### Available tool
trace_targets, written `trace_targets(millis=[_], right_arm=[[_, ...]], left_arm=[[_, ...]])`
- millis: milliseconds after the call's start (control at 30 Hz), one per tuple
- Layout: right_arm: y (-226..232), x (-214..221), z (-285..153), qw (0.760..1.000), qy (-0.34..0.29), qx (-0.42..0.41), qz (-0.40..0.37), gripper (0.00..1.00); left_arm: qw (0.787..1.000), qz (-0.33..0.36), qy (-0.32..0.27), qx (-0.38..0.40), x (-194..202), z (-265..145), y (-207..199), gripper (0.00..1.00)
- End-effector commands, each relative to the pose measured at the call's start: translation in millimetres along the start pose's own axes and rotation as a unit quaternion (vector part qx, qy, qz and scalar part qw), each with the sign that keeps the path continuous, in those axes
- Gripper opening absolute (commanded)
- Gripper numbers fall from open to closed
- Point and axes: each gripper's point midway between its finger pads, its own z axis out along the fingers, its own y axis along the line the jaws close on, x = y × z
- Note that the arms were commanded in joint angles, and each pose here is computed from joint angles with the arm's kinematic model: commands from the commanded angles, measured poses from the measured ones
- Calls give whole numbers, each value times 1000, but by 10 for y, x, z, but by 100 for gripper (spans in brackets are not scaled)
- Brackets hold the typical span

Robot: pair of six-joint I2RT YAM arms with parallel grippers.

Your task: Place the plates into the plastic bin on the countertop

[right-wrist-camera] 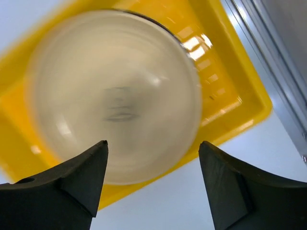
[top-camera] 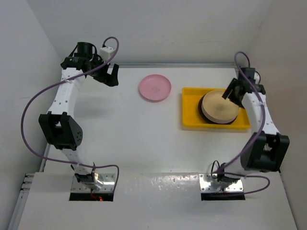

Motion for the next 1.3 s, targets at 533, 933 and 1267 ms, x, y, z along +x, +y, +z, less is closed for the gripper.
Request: trace_targets(millis=[533, 933, 1267], right_arm=[[3817, 621, -211, 948, -4, -296, 119, 68], [3687, 1168, 250, 970, 42, -201, 127, 60], [3498, 1238, 284, 972, 40, -191, 134, 56]], left_arm=[[1000, -5, -17, -17, 52, -209, 132, 100], [999, -19, -20, -15, 96, -230, 237, 100], [999, -34, -16, 8, 162, -124, 269, 100]])
